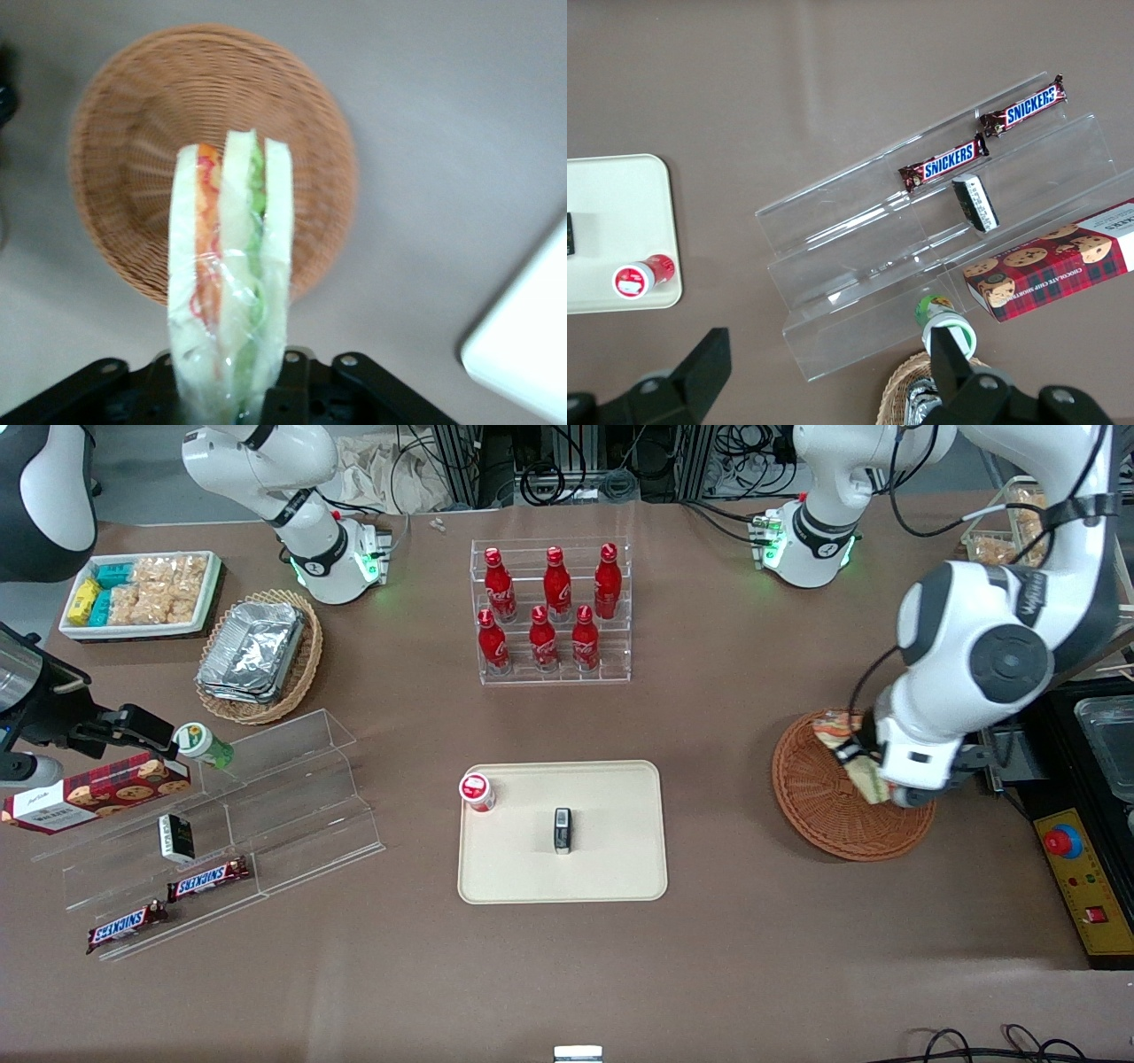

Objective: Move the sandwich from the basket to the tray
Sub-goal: 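Carry the sandwich to the white tray and lower it beside the black packet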

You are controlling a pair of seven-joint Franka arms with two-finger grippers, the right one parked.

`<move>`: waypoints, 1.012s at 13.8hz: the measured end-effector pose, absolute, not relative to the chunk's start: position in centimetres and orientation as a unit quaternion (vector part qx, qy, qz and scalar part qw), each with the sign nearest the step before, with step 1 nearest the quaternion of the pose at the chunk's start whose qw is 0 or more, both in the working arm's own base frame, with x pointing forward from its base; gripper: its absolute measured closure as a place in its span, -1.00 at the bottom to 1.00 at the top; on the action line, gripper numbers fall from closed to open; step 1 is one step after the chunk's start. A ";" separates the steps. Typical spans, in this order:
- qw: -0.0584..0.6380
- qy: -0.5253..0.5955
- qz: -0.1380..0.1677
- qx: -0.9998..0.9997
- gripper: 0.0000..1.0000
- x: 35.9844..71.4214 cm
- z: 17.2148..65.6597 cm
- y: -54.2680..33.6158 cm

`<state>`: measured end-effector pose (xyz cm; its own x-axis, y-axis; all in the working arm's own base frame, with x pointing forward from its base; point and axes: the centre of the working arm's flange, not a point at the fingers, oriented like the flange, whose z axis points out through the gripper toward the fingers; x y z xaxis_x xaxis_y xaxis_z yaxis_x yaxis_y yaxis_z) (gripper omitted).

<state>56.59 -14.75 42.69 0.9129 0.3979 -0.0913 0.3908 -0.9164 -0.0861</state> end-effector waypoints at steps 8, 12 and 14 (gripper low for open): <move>-0.001 0.013 0.057 -0.998 0.59 55.7 33.3 -36.1; -0.001 0.064 0.035 -0.997 0.59 57.2 25.9 -40.5; -0.008 0.075 0.027 -0.997 0.59 57.4 23.5 -41.9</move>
<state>57.38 -41.94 23.54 0.9872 -0.1507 -0.0522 -0.1499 -0.9885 0.0192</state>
